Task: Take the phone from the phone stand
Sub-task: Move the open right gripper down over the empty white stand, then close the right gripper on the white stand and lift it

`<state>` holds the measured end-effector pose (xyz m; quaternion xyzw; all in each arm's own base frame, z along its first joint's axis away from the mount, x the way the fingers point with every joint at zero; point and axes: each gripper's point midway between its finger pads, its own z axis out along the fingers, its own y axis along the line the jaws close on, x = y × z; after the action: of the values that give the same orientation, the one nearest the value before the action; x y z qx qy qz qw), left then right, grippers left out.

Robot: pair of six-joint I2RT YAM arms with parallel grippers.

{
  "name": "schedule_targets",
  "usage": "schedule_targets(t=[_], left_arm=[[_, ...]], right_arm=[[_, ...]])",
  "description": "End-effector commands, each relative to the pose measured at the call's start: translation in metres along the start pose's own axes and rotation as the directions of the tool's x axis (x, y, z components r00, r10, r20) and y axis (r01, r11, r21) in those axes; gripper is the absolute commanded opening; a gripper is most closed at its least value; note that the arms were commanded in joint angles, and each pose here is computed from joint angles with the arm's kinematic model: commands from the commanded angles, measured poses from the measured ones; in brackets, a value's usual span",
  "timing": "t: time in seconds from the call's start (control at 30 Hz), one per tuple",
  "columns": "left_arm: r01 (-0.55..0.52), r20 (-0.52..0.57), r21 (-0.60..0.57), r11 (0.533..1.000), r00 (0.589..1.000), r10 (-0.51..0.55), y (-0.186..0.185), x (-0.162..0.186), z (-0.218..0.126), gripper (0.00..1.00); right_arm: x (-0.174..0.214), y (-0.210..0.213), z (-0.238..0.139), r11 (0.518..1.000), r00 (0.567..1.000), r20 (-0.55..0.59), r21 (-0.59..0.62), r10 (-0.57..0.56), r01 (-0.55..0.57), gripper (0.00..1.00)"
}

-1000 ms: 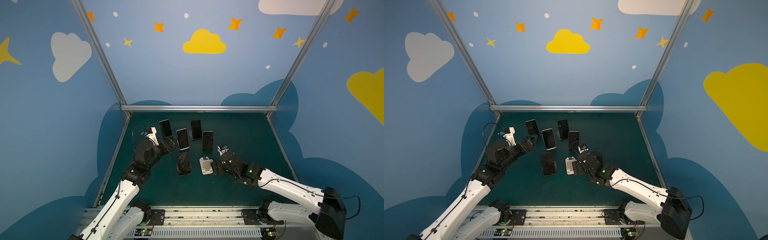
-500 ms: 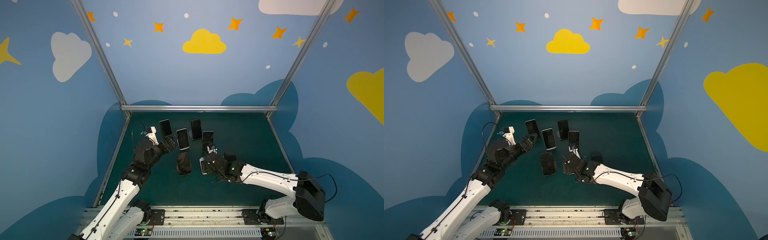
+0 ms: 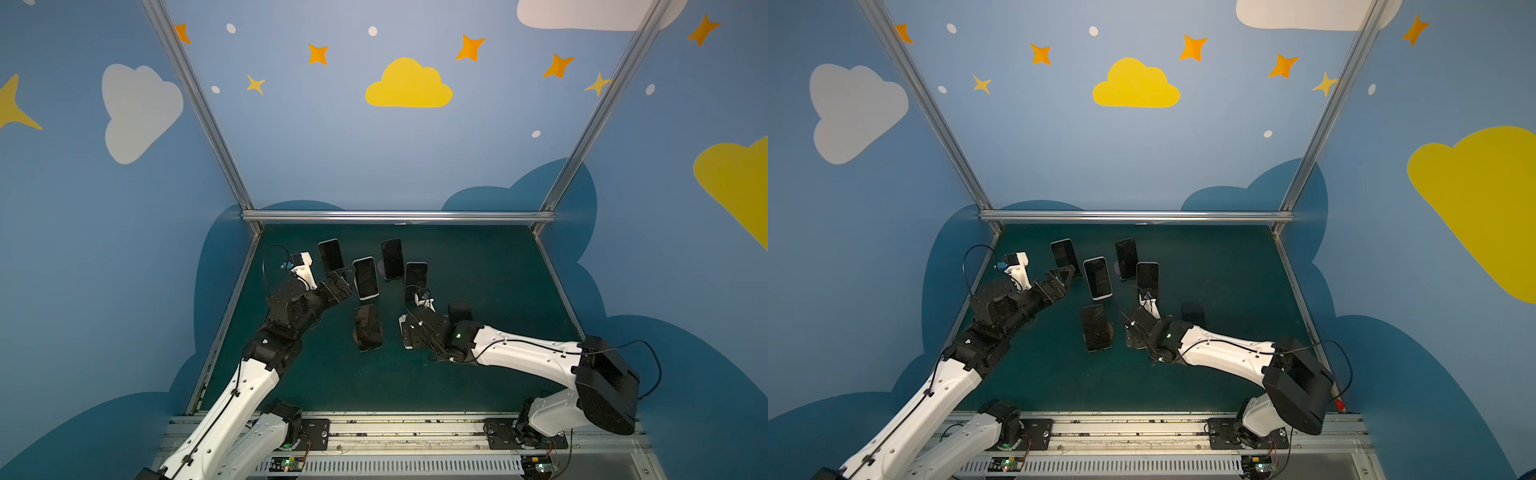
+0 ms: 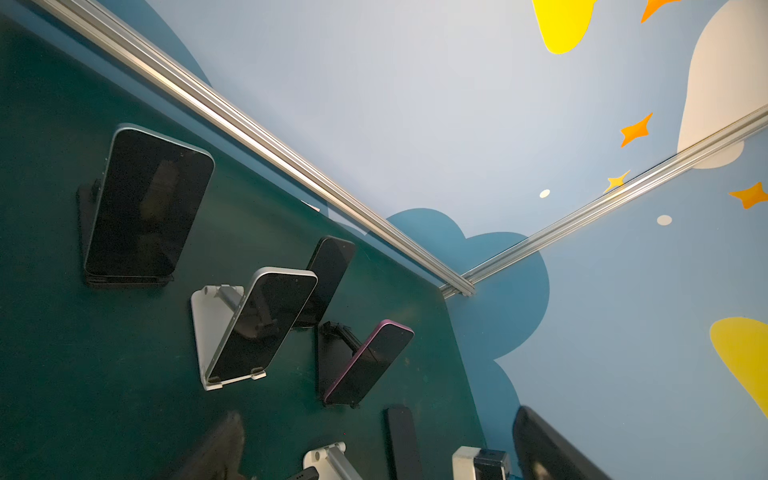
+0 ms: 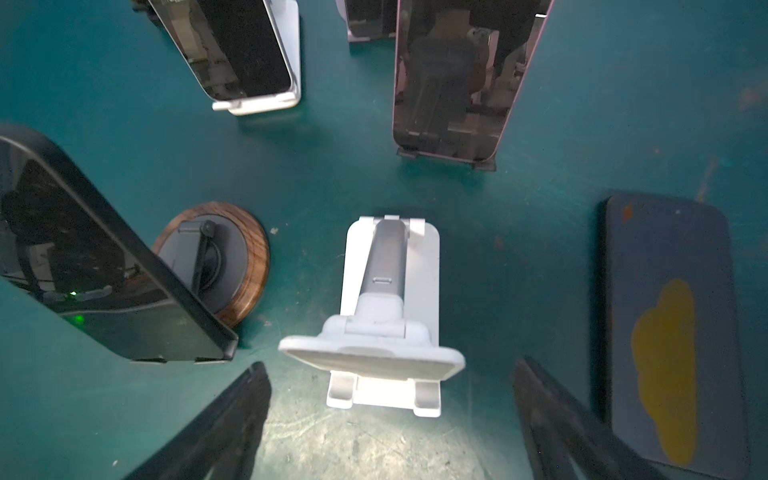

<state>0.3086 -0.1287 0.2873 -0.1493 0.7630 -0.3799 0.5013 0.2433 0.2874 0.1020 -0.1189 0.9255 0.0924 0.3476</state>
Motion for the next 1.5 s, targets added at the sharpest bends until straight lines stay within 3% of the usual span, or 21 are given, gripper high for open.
schedule_targets(t=[0.0, 0.2, 0.47, 0.6, 1.13, 1.47], left_arm=[[0.001, 0.015, 0.001, 1.0, 1.0, -0.001, 0.0, -0.002, -0.001, 1.0], [0.005, 0.012, 0.007, 1.0, 1.0, -0.005, -0.001, -0.002, -0.001, 1.0], [0.005, 0.013, 0.003, 1.0, 1.0, -0.005, -0.001, -0.002, -0.001, 1.0], [0.008, 0.001, 0.011, 1.0, 1.0, -0.008, -0.002, -0.001, 0.001, 1.0], [0.004, 0.002, 0.019, 1.0, 1.0, -0.004, -0.003, 0.0, 0.001, 1.0], [-0.001, -0.002, 0.017, 1.0, 1.0, 0.002, -0.002, 0.001, 0.002, 1.0]], right_arm=[[-0.005, 0.012, 0.005, 1.0, 1.0, 0.001, -0.02, 0.01, -0.01, 0.91], [-0.005, 0.007, 0.016, 0.998, 0.999, 0.003, 0.044, 0.04, -0.04, 0.88], [-0.011, 0.02, 0.023, 0.998, 0.998, 0.007, 0.029, 0.058, -0.059, 0.68], [-0.011, 0.02, 0.023, 0.999, 1.0, -0.005, 0.046, 0.028, -0.028, 0.63], [-0.019, -0.012, -0.017, 0.996, 0.996, 0.059, 0.066, -0.069, 0.065, 0.58], [-0.01, -0.055, -0.036, 0.988, 0.995, 0.023, 0.121, -0.095, 0.092, 0.58]])
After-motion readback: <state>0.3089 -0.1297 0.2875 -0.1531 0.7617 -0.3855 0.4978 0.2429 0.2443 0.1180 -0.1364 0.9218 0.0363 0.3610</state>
